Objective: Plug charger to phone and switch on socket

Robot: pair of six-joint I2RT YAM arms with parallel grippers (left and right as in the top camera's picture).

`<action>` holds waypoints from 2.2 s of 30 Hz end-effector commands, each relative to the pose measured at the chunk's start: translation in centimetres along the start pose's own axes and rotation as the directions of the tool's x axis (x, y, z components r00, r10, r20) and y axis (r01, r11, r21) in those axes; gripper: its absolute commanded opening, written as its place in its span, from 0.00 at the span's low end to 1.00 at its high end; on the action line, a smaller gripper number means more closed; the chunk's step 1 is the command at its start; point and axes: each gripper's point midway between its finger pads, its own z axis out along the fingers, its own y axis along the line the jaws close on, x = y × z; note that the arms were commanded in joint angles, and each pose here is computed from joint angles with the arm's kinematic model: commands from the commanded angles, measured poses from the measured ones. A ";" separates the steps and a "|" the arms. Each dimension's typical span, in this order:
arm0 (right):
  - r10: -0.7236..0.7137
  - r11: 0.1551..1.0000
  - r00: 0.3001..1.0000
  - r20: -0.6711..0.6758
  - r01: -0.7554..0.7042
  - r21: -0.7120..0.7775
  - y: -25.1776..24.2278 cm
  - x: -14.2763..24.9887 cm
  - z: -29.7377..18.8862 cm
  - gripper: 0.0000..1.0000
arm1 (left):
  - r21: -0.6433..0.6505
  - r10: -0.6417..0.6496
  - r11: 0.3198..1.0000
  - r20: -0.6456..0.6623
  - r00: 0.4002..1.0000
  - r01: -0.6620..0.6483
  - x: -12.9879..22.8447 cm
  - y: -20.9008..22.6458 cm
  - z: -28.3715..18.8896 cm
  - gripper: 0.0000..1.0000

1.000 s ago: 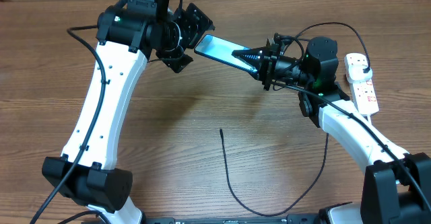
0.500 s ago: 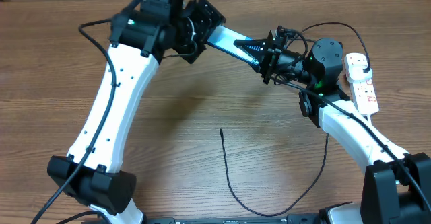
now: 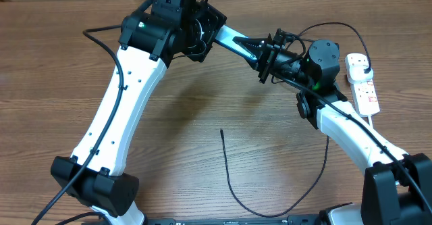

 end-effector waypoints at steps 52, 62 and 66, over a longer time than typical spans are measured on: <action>0.104 0.993 0.995 0.004 -0.104 -0.051 1.4 1.1 1.0 0.04 | -0.074 -0.089 0.993 0.014 0.996 0.090 -0.7 1.4 3.8 0.04; 0.123 0.991 0.992 0.031 -0.121 -0.049 1.2 0.5 0.9 0.04 | -0.070 -0.089 0.993 0.014 0.996 0.090 -0.7 1.3 3.8 1.00; 0.124 0.991 0.992 0.031 -0.122 -0.047 1.1 0.5 0.9 0.04 | -0.071 -0.089 0.993 0.024 0.996 0.091 -0.9 1.3 3.8 1.00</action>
